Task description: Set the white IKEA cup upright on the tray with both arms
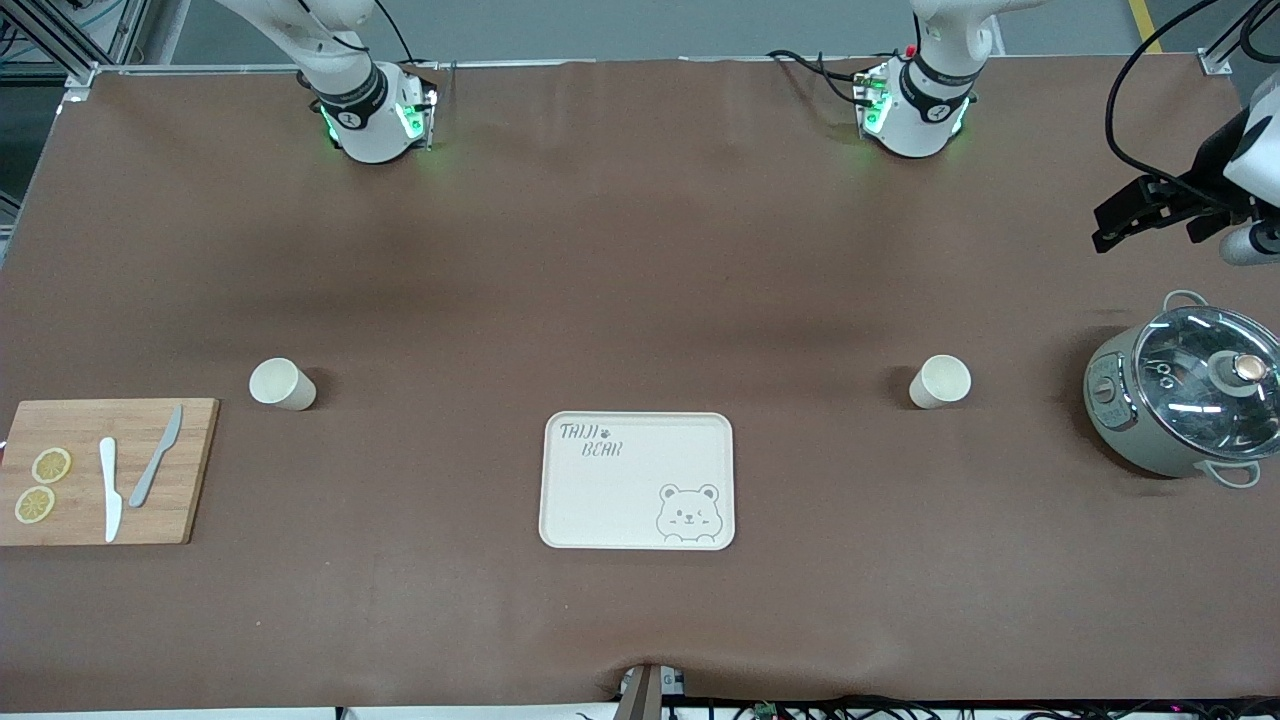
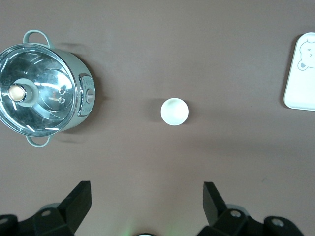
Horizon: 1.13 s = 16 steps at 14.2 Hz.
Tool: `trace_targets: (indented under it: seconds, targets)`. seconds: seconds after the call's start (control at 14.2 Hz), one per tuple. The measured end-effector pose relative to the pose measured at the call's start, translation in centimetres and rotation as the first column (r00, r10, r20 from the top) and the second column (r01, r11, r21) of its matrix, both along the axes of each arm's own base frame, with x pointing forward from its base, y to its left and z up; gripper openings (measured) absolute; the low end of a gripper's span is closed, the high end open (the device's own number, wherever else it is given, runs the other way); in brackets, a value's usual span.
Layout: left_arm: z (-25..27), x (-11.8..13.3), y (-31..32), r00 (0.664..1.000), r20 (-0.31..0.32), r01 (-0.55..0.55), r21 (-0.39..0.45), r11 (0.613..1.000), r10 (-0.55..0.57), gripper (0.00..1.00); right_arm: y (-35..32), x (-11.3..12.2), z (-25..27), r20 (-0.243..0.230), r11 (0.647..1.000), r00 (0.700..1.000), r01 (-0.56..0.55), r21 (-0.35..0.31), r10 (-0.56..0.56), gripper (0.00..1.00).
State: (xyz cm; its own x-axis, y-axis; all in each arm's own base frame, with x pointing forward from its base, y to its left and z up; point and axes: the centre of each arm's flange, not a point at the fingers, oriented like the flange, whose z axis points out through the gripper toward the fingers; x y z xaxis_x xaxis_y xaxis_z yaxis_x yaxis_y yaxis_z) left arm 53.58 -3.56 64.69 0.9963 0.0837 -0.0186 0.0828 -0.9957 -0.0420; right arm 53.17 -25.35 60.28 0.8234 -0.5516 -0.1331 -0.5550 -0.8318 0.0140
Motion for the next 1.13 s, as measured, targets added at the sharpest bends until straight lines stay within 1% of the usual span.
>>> trace_targets:
  seconds: [0.49, 0.77, 1.13]
  targets:
    - [0.1, 0.0, 0.3, 1.0, 0.002, -0.005, 0.0, 1.0, 0.005, 1.0, 0.0, 0.0, 0.0, 0.0, 1.0, 1.0, 0.0, 0.0, 0.0, 1.0]
    - [0.7, 0.4, 1.3, 1.0, 0.018, -0.022, -0.004, 1.0, 0.022, 1.0, 0.0, 0.0, 0.0, 0.0, 1.0, 1.0, 0.0, 0.0, 0.0, 1.0]
    - [0.7, 0.5, 2.3, 0.999, 0.017, -0.04, -0.005, 0.999, 0.04, 1.0, 0.0, 0.0, 0.0, 0.0, 1.0, 1.0, 0.0, 0.0, 0.0, 1.0]
